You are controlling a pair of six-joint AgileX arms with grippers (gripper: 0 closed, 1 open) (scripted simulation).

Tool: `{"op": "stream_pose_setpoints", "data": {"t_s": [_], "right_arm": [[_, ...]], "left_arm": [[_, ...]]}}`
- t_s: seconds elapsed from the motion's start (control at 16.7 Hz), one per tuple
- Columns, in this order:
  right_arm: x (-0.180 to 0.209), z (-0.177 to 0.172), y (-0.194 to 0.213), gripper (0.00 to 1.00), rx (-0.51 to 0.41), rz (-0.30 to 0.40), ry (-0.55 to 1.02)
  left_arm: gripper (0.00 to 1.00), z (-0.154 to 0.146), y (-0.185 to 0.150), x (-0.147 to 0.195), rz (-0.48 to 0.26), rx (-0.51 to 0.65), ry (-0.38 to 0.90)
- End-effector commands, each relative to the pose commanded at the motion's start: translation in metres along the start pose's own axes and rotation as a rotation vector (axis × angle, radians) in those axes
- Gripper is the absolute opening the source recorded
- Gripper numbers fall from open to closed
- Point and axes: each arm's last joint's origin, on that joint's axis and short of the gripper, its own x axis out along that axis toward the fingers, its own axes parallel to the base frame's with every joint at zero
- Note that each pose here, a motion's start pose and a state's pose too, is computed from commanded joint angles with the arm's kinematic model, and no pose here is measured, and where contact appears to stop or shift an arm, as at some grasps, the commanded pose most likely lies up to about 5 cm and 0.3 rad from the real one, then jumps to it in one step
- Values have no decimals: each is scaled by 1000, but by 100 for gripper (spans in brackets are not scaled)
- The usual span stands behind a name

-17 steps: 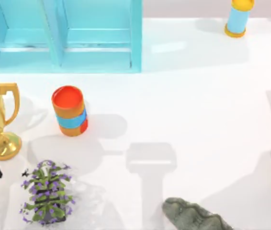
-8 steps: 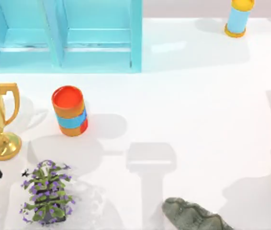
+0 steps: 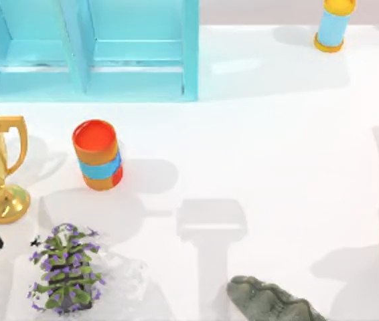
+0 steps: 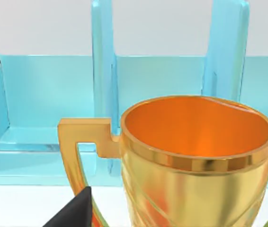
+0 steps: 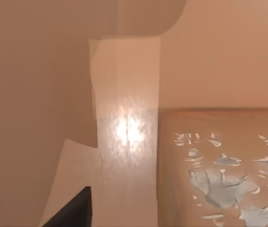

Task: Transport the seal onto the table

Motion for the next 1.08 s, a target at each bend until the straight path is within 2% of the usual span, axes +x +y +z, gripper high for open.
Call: {"op": "stream_pose_setpoints", "data": {"t_s": [0.06,0.84,1.08], "right_arm": [[0,0,0,100,0,0,0],[0,0,0,2,0,0,0],[0,0,0,0,0,0,0]], "left_arm": [[100,0,0,0,0,0,0],[100,0,0,0,0,0,0],[100,0,0,0,0,0,0]]}}
